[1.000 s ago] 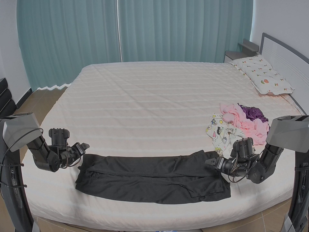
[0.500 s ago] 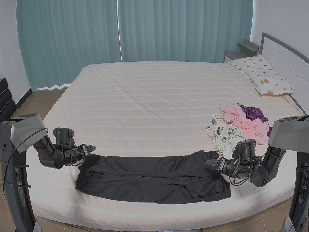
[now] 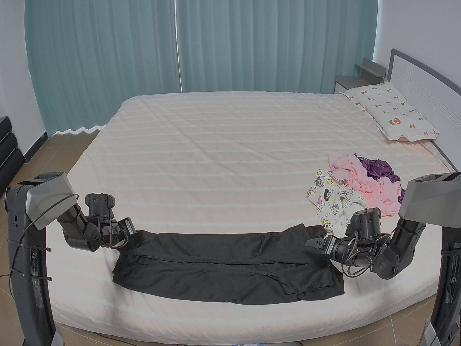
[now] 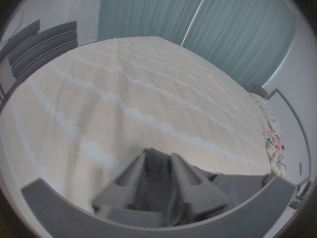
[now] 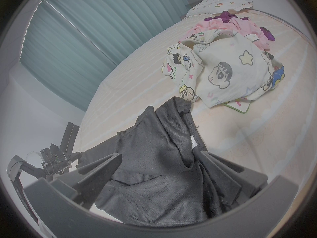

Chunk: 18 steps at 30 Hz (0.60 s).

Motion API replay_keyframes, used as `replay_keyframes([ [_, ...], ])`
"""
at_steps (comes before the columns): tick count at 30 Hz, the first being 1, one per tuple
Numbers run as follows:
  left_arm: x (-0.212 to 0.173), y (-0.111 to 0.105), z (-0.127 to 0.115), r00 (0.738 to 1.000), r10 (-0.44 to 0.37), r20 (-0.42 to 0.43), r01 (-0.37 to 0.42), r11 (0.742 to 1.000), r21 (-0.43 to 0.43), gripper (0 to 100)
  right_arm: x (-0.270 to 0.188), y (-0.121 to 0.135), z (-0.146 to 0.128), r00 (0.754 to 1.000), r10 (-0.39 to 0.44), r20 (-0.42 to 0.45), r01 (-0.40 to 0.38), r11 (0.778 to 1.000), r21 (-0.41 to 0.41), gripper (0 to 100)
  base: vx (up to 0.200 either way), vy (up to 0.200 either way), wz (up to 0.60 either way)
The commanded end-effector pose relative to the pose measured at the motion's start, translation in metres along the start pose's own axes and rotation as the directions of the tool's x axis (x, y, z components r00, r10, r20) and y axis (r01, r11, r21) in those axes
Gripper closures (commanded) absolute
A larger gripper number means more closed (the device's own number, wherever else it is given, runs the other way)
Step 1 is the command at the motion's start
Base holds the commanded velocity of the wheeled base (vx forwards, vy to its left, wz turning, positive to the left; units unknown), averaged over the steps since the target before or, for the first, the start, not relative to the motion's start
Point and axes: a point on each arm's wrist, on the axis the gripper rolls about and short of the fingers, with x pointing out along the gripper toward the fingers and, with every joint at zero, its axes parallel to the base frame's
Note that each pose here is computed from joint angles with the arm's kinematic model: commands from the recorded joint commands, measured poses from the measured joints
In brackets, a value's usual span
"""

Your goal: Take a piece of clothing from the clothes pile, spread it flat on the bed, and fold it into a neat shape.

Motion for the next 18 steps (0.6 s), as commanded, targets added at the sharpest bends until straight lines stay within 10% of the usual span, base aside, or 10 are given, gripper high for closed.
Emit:
replay_keyframes([
  [1,0.004,0.003,0.002,1.0,0.013,0.013,-0.013,1.0,-0.011,100,0.001,-0.001,-0.001,1.0,-0.003,-0.005,0.003,1.0,0.002,0,0.0,0.0,0.0],
  [17,0.005,-0.003,0.018,0.996,0.02,0.087,-0.014,0.997,-0.073,100,0.001,-0.001,-0.001,1.0,-0.004,-0.006,0.004,1.0,0.002,0,0.0,0.0,0.0],
  [18,0.005,-0.003,0.018,0.996,0.02,0.087,-0.014,0.997,-0.073,0,0.001,-0.001,-0.001,1.0,-0.004,-0.006,0.004,1.0,0.002,0,0.0,0.0,0.0],
])
